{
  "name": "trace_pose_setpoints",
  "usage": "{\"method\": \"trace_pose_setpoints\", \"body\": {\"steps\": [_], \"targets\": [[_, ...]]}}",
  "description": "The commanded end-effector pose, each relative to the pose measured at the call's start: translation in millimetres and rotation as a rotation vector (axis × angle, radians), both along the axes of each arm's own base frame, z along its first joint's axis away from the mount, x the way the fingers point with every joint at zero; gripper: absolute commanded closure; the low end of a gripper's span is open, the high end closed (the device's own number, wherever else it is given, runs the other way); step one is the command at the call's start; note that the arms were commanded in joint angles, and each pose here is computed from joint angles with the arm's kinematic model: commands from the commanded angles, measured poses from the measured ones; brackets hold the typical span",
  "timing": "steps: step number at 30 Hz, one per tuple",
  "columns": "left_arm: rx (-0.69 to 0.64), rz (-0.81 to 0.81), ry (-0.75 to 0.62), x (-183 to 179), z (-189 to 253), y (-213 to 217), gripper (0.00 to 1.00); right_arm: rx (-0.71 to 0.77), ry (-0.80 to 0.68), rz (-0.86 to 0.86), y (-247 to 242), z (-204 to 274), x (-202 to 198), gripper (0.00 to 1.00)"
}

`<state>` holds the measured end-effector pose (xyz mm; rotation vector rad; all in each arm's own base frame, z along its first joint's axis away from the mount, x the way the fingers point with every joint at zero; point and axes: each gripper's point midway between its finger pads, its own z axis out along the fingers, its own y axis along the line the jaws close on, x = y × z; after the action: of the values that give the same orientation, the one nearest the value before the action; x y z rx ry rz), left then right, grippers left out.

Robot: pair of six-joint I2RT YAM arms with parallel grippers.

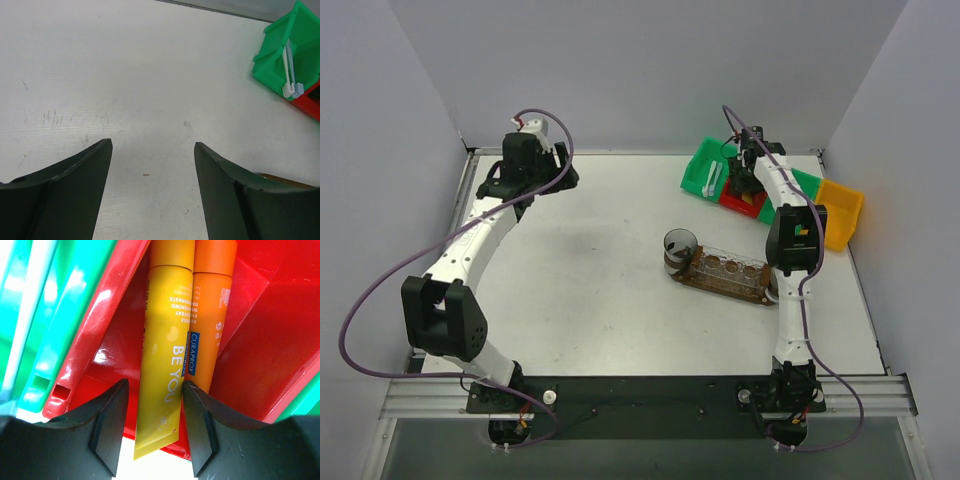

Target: Prepare toiletry sets of a toothbrush and toothpaste on the tray

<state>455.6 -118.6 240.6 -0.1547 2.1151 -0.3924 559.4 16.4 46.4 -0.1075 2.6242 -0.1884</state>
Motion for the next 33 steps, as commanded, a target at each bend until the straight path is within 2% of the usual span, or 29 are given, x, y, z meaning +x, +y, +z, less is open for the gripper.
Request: {"method": "trace_pose_setpoints", "body": {"steps": [1,14,21,28,33], "targets": [[-0.004,-0.013,-0.058,9.1,22.7,0.3,0.23,-0.059,0.037,-0.027,-3.9,-8.3,-8.3,0.58],[-0.006,0.003,-0.066,8.1,23.1,6.5,0.23,-0.255,0.006,-0.090,-24.8,11.1,-10.9,0.71],[-0.008,-0.001,-0.074,6.7,24.3,6.2,0.23,-0.296,-0.036,-0.087,-24.6,24.2,-7.5,0.77],[-0.007,-0.005,-0.085,5.6,26.8,6.1,0.23,-0.318,-0.029,-0.092,-29.1,25.3,-10.6,0.98],[-0.011,-0.027,-0.101,6.8,29.0,3.2,0.23,-0.314,-0.070,-0.095,-29.0,43.9,-6.3,1.00]]}}
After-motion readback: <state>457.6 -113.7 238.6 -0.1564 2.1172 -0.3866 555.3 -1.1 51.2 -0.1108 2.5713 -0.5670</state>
